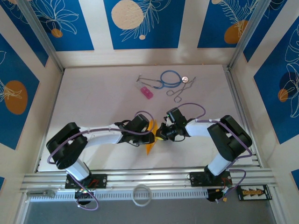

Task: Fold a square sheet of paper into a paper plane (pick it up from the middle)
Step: Move a paper plane to the center of the table.

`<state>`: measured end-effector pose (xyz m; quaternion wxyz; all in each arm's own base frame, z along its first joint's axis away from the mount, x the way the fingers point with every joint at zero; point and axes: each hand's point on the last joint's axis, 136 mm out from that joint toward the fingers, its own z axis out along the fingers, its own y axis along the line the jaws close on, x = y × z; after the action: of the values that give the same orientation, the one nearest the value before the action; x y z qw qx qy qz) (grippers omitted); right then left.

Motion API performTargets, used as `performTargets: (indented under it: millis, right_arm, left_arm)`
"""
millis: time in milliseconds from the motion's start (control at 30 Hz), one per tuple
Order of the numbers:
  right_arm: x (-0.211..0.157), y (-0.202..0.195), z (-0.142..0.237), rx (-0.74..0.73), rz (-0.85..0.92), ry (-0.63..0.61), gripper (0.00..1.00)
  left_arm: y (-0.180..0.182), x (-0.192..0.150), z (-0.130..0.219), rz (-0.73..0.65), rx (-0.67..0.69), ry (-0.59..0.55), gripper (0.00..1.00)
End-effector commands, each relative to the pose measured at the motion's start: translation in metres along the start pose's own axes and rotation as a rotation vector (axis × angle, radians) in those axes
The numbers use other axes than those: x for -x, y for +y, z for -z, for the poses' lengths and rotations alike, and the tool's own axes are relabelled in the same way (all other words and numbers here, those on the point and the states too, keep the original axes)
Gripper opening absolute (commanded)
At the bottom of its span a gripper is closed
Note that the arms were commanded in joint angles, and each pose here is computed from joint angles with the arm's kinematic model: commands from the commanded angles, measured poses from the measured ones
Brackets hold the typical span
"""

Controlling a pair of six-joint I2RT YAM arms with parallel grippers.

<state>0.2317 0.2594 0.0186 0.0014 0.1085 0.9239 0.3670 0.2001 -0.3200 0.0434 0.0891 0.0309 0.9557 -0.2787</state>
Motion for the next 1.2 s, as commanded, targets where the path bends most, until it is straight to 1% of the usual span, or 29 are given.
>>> performTargets:
  millis: [0, 333, 433, 567, 667, 733, 1167]
  right_arm:
    - [-0.007, -0.008, -0.004, -0.007, -0.030, 0.033, 0.00]
    - [-0.007, -0.006, -0.004, -0.001, -0.029, 0.035, 0.00]
    - [-0.006, -0.005, -0.003, 0.003, -0.027, 0.034, 0.00]
    - [-0.006, -0.005, -0.003, 0.002, -0.028, 0.035, 0.00]
    - [-0.006, -0.005, -0.003, 0.003, -0.027, 0.036, 0.00]
    - [-0.006, -0.006, -0.004, 0.002, -0.029, 0.037, 0.00]
    - [-0.006, -0.005, -0.003, 0.004, -0.028, 0.038, 0.00]
  left_arm:
    - [0.006, -0.007, 0.002, 0.008, 0.034, 0.009, 0.36]
    - [0.012, -0.005, -0.003, -0.056, 0.098, 0.010, 0.35]
    - [0.016, -0.005, -0.004, -0.077, 0.138, 0.016, 0.34]
    - [0.012, -0.004, -0.006, -0.098, 0.133, 0.015, 0.32]
    - [0.011, -0.002, -0.007, -0.110, 0.140, 0.013, 0.29]
    - [0.010, -0.001, -0.008, -0.124, 0.150, 0.013, 0.25]
    - [0.016, 0.003, -0.015, -0.189, 0.221, 0.030, 0.22]
